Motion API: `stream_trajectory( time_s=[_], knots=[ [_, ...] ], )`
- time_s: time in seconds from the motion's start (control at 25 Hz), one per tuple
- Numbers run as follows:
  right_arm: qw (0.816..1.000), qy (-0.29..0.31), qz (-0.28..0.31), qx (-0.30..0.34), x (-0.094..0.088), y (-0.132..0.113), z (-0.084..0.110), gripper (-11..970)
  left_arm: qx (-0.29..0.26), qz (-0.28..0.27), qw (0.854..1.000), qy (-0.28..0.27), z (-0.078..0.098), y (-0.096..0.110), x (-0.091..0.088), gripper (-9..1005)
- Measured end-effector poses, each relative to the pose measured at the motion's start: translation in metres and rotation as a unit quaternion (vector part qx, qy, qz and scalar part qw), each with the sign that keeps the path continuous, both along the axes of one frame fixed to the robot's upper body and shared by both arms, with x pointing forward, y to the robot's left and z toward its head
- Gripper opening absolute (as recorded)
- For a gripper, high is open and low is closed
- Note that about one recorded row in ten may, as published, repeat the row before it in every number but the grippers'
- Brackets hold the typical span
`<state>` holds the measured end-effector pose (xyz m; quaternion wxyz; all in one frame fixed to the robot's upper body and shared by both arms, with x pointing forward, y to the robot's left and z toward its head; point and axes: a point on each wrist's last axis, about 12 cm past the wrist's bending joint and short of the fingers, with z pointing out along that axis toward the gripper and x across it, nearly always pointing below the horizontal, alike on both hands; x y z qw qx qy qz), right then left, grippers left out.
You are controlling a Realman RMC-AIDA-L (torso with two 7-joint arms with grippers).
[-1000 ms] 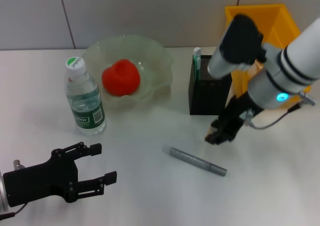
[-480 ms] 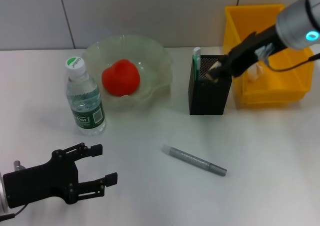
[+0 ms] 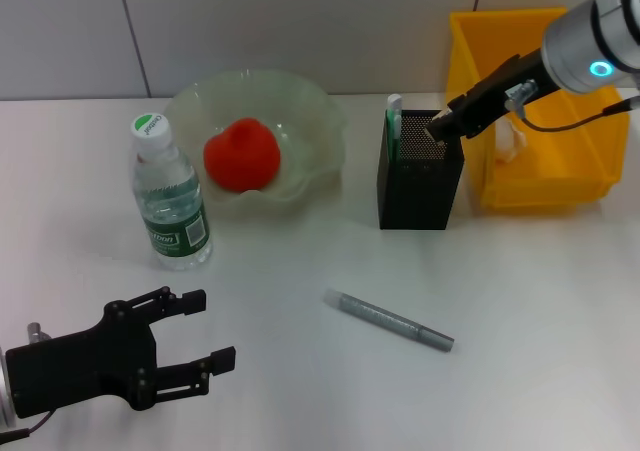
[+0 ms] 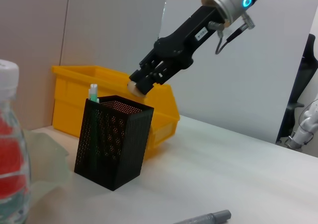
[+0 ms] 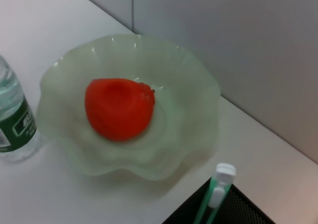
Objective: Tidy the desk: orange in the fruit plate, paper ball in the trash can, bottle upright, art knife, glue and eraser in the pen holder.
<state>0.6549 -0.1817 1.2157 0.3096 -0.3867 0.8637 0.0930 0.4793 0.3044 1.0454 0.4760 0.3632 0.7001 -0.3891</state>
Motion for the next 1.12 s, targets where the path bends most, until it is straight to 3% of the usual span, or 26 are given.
stream_trajectory(
  time_s=[0.16,0.4,0.48,0.6,0.84,0.96,1.12],
  knots=[
    [1.000,0.002,0.001,-0.002,0.003,0.003,-0.003,385,-0.001,0.000,1.000,0.002,0.000,0.000,0.000,846],
    [1.000,-0.009,-0.003,0.004,0.005,0.003,-0.003,466,-0.002,-0.001,1.000,0.003,0.001,0.001,0.000,846],
    [1.000,-0.016,0.001,0.018,0.003,0.004,0.002,552,-0.002,-0.001,1.000,0.003,0.001,0.001,0.000,846],
    [0.998,-0.009,0.034,0.051,-0.007,0.008,0.010,681,-0.002,-0.002,1.000,0.002,0.002,0.002,0.000,846],
    [0.987,0.057,0.137,0.062,-0.037,0.017,0.016,702,-0.001,-0.007,1.000,0.004,0.001,0.001,-0.001,846],
    [0.981,0.093,0.164,0.044,-0.043,0.024,0.005,701,-0.001,-0.008,1.000,0.005,0.001,0.001,-0.001,846],
    [0.975,0.125,0.182,-0.001,-0.043,0.039,-0.023,700,-0.001,-0.009,1.000,0.005,0.001,0.000,-0.002,846]
  ],
)
